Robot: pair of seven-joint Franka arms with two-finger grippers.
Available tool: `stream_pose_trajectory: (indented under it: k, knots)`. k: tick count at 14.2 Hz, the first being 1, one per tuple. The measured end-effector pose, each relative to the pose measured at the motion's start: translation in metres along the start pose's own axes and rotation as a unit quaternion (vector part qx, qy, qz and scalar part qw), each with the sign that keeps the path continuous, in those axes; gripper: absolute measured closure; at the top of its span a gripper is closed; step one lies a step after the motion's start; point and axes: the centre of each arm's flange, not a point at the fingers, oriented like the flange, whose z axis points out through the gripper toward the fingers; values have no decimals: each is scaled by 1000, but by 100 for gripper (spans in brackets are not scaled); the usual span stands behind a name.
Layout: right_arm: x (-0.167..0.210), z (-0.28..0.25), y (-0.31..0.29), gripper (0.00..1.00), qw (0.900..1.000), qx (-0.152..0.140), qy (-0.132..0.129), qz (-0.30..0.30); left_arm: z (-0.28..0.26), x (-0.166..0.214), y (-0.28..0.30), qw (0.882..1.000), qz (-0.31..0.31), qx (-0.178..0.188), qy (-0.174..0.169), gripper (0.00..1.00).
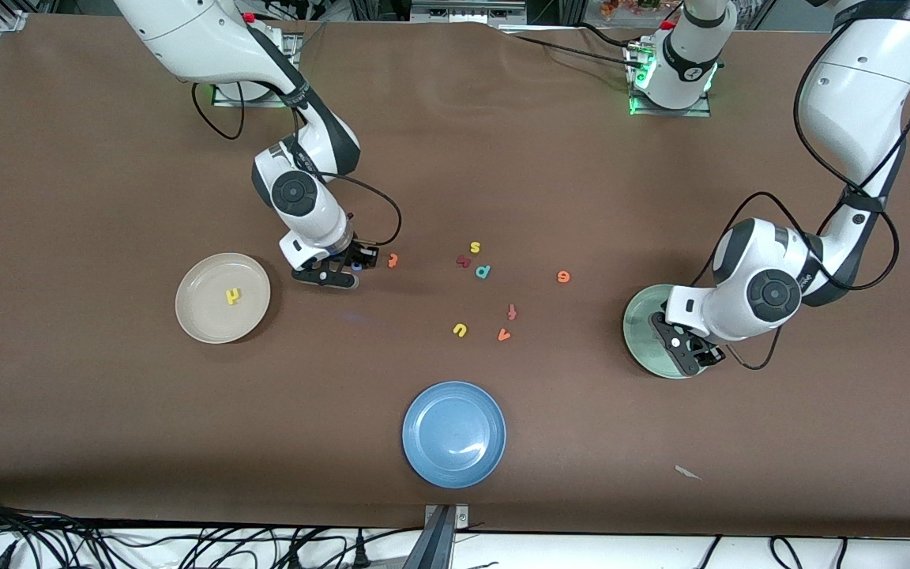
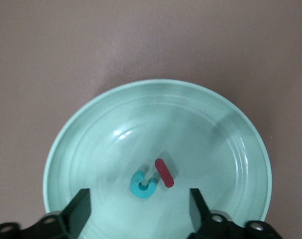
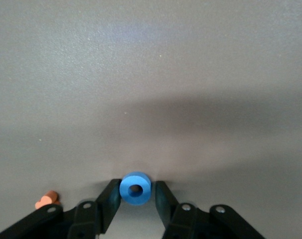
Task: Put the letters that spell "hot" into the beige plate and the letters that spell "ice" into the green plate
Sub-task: 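Carry the teal c to the green plate while the right gripper reaches the blue ring, then release the teal c with the left gripper while the right gripper grasps the ring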
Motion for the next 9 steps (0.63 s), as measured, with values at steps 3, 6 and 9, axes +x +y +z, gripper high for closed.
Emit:
stream_pose_trajectory:
  k: [3, 6, 9]
  knots:
    - [0, -1, -1, 66, 1000, 0, 0, 3, -18, 21, 17, 1000, 0, -2, 1, 0]
    - [1, -5, -2, 71, 1000, 2, 4, 4, -26, 56, 57, 998, -50, -28, -7, 2]
    - [1, -4, -2, 73, 1000, 2, 3, 5, -33, 87, 98, 991, -126, -44, -16, 15]
